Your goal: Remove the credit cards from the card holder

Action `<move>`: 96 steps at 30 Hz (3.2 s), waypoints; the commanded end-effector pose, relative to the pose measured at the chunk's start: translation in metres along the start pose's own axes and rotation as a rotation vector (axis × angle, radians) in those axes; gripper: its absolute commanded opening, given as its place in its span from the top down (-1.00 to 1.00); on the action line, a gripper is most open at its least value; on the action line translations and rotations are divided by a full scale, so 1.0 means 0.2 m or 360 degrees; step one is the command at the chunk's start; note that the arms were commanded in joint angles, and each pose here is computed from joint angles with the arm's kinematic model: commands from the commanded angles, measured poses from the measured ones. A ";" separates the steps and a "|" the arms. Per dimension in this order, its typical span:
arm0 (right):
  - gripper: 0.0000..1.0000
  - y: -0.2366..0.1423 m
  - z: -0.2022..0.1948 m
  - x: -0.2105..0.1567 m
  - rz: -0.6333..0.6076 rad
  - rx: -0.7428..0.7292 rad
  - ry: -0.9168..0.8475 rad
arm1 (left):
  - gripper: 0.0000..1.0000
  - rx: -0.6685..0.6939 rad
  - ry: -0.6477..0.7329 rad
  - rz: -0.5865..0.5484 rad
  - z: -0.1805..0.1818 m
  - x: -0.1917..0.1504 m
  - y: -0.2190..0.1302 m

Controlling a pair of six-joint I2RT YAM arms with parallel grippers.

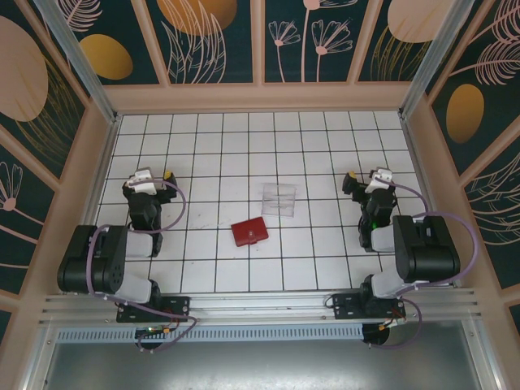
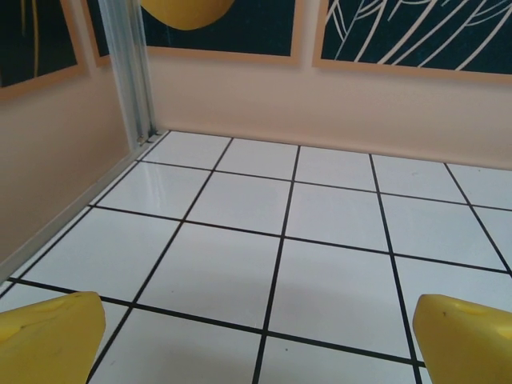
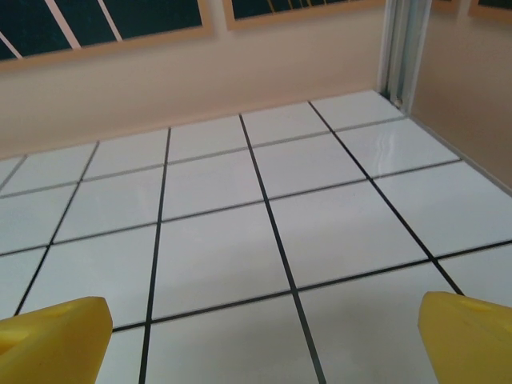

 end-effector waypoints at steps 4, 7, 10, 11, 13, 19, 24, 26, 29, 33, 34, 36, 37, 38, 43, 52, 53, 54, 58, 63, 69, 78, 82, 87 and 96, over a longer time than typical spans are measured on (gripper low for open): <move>-0.95 0.06 0.10 0.18 0.0175 0.0077 -0.0093 | -0.96 0.0178 -0.0160 0.0032 -0.01 0.20 0.03; -0.94 0.03 0.21 0.24 0.0300 0.0178 -0.0104 | -0.89 0.0111 -0.0312 0.0194 -0.08 0.23 0.04; -0.93 -0.02 0.34 0.29 0.0475 0.0304 -0.0055 | -0.86 0.0042 -0.0416 0.0416 -0.18 0.21 0.05; -0.92 -0.03 0.38 0.30 0.0532 0.0347 -0.0036 | -0.84 0.0048 -0.0448 0.0503 -0.21 0.20 0.05; -0.89 -0.08 0.47 0.30 0.0664 0.0455 -0.0020 | -0.83 -0.0112 -0.0448 0.0705 -0.32 0.14 0.05; -0.78 -0.27 0.69 0.25 0.1000 0.0708 0.0094 | -0.75 -0.0510 -0.0439 0.1250 -0.59 -0.09 -0.04; -0.78 -0.44 0.83 0.17 0.1198 0.0876 0.0132 | -0.67 -0.0800 -0.0383 0.1606 -0.78 -0.25 -0.17; -0.77 -0.51 0.88 0.14 0.1263 0.0963 0.0143 | -0.65 -0.0882 -0.0365 0.1691 -0.84 -0.29 -0.22; -0.76 -0.59 0.95 0.10 0.1359 0.1107 0.0135 | -0.48 -0.0975 -0.0381 0.1831 -0.90 -0.37 -0.25; -0.67 -0.66 1.01 0.03 0.1467 0.1234 0.0119 | -0.28 -0.1020 -0.0350 0.1994 -0.96 -0.48 -0.26; -0.66 -0.67 1.03 0.02 0.1480 0.1263 0.0114 | -0.23 -0.1022 -0.0330 0.2026 -0.96 -0.51 -0.26; -0.65 -0.68 1.06 0.00 0.1503 0.1281 0.0099 | -0.20 -0.1027 -0.0293 0.2064 -0.98 -0.54 -0.26; -0.65 -0.69 1.07 -0.01 0.1508 0.1288 0.0093 | -0.20 -0.1019 -0.0276 0.2110 -0.98 -0.58 -0.26; -0.64 -0.69 1.08 -0.02 0.1516 0.1290 0.0081 | -0.19 -0.1018 -0.0259 0.2153 -0.99 -0.60 -0.26; -0.63 -0.68 1.11 -0.03 0.1512 0.1261 0.0024 | -0.17 -0.1046 -0.0214 0.2272 -0.99 -0.66 -0.34; -0.48 -0.68 1.15 -0.03 0.1519 0.1175 -0.0191 | -0.05 -0.1031 -0.0333 0.2352 -0.92 -0.68 -0.52; -0.47 -0.69 1.15 -0.03 0.1519 0.1171 -0.0218 | -0.03 -0.1033 -0.0356 0.2353 -0.91 -0.68 -0.54; -0.46 -0.70 1.16 -0.02 0.1515 0.1171 -0.0242 | -0.03 -0.1032 -0.0376 0.2362 -0.91 -0.68 -0.56; -0.40 -0.71 1.20 -0.01 0.1530 0.1155 -0.0363 | -0.03 -0.1024 -0.0444 0.2395 -0.88 -0.68 -0.64; -0.25 -0.74 1.26 -0.01 0.1516 0.1211 -0.0538 | 0.04 -0.1011 -0.0490 0.2378 -0.86 -0.65 -0.67; -0.06 -0.76 1.36 -0.04 0.1478 0.1364 -0.0877 | 0.12 -0.0545 -0.0383 0.2157 -0.78 -0.62 -0.57; 0.00 -0.77 1.47 -0.08 0.1431 0.1512 -0.1354 | 0.09 -0.0277 -0.0584 0.1900 -0.60 -0.51 -0.45; 0.08 -0.75 1.51 -0.10 0.1465 0.1524 -0.1435 | 0.08 -0.0254 -0.0597 0.1862 -0.55 -0.47 -0.43; 0.07 -0.74 1.56 -0.11 0.1493 0.1552 -0.1484 | 0.08 -0.0280 -0.0595 0.1899 -0.55 -0.48 -0.43; 0.17 -0.73 1.55 -0.18 0.1556 0.1542 -0.1574 | 0.10 -0.0283 -0.0550 0.1902 -0.56 -0.45 -0.43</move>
Point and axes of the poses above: each hand's point on the last joint's axis, 136 mm out from that joint toward the fingers, its own y axis out along the fingers, its own z axis along the line the jaws close on, x = y × z, the point moved 7 cm from there along -y, back along the fingers, and after that the axes turned 10 degrees about -y, right-handed, at the moved point
